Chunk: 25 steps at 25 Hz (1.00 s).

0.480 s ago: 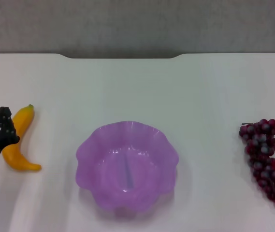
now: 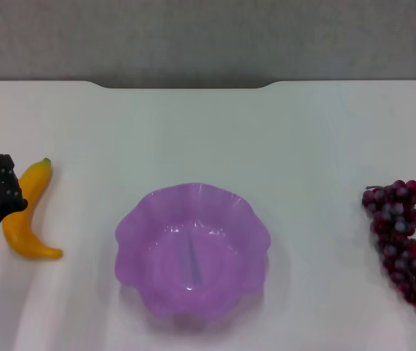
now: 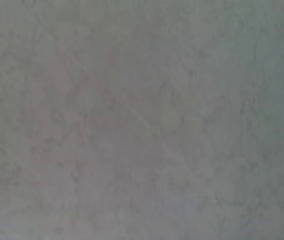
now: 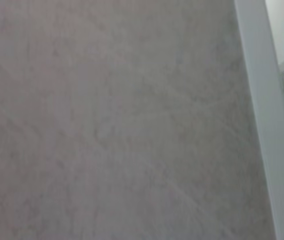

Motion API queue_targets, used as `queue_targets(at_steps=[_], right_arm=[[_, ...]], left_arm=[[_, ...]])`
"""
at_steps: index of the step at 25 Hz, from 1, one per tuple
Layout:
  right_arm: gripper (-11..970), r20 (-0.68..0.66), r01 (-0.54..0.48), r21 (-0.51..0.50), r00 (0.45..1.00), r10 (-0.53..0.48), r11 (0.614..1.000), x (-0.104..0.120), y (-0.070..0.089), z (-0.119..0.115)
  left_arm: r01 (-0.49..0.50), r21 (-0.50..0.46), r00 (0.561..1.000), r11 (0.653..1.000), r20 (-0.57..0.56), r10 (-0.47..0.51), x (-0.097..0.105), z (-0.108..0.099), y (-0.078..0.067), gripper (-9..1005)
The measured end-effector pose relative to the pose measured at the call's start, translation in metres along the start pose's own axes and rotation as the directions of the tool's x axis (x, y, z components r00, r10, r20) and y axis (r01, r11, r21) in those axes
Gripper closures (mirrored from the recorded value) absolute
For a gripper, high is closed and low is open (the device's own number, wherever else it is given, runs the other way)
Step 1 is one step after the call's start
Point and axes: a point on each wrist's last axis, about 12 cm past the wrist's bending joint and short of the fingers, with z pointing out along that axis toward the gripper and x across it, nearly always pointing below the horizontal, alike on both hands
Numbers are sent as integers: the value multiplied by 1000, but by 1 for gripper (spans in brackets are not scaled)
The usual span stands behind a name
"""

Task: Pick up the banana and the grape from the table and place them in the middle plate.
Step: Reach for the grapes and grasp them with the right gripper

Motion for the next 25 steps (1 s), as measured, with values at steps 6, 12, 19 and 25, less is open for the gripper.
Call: queue_targets(at_steps=[6,12,19,25], right_arm=[[950,4,0,3,1000,0,1000,-1,0,1],[843,11,-64,3,998,64,998,-3,1,7],[694,-15,-93,-7,996,93,996,0,2,7],[450,-136,-111,-58,985,102,992,13,8,6]], left_arm=[[-33,5,999,999,-10,33,1,1,0,928],[-56,18,997,998,-51,57,3,8,-7,875],[-41,23,995,999,-88,43,5,13,-10,596],[-23,28,993,999,-115,26,9,12,-11,345]])
